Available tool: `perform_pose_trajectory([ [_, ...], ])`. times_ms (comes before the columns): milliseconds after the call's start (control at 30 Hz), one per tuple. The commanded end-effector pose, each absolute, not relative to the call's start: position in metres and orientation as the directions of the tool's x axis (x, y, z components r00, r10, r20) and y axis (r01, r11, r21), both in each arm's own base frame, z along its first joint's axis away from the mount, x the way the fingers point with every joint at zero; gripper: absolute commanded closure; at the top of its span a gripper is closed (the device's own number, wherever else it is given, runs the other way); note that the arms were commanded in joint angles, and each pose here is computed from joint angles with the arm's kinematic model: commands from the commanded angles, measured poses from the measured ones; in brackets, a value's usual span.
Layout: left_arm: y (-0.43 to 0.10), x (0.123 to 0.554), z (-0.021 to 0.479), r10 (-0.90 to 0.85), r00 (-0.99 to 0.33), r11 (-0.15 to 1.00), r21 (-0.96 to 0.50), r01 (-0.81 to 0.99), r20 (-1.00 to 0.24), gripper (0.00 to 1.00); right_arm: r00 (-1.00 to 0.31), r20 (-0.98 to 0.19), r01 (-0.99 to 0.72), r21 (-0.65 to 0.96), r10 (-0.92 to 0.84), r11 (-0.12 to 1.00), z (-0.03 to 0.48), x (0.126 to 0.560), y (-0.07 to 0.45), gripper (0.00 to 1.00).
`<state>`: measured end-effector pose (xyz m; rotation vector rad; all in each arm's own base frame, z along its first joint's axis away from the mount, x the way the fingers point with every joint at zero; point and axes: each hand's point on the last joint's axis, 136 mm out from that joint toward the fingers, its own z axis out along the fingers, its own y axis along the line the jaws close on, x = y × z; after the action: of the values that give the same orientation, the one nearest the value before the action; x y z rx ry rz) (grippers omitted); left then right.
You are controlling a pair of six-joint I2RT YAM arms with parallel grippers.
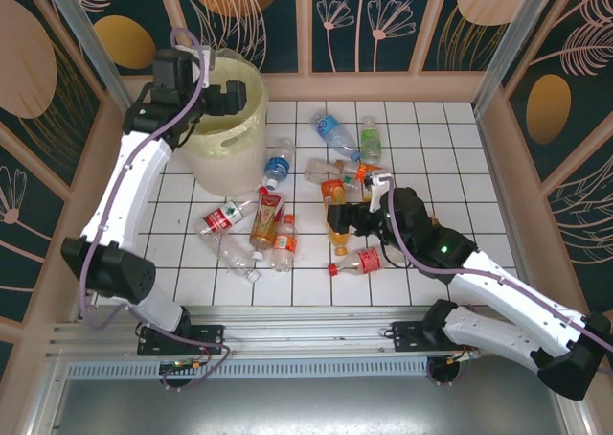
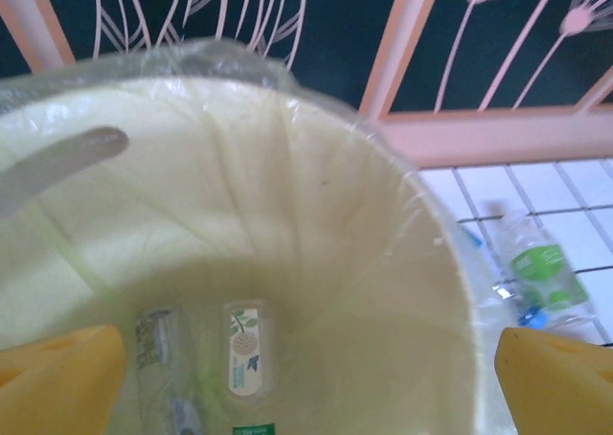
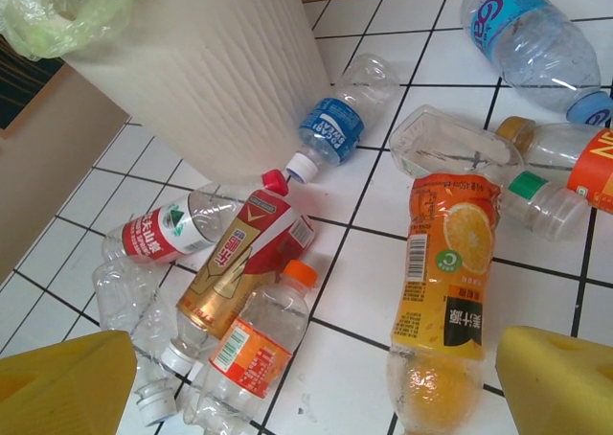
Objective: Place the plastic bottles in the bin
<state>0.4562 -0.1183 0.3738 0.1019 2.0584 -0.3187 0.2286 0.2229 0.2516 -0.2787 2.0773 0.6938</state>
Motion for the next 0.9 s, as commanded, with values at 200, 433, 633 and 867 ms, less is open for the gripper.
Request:
perform_pose_trajectory([
  [200,-0.153,0.388,0.415,-0.149,-0.412,0.823,-0.344,0.451,-0.899,0.01,-0.572,-0.816,-0.382,0.354,0.083,0.854,0.25,0.231,0.205,0.1],
  [433,-0.171,0.332,0.404,-0.203,-0.438,0.71,-0.44,0.55,-0.876,0.01,-0.594,-0.8,-0.364,0.36,0.083,0.859,0.245,0.233,0.198,0.13],
  [633,-0.198,0.286,0.391,-0.155,-0.441,0.667,-0.423,0.613,-0.884,0.01,-0.651,-0.757,-0.352,0.377,0.066,0.856,0.227,0.238,0.197,0.22],
  [867,-0.232,0.249,0.367,-0.097,-0.494,0.529,-0.466,0.71,-0.864,0.01,-0.76,-0.65,-0.312,0.387,0.017,0.868,0.182,0.239,0.203,0.28],
])
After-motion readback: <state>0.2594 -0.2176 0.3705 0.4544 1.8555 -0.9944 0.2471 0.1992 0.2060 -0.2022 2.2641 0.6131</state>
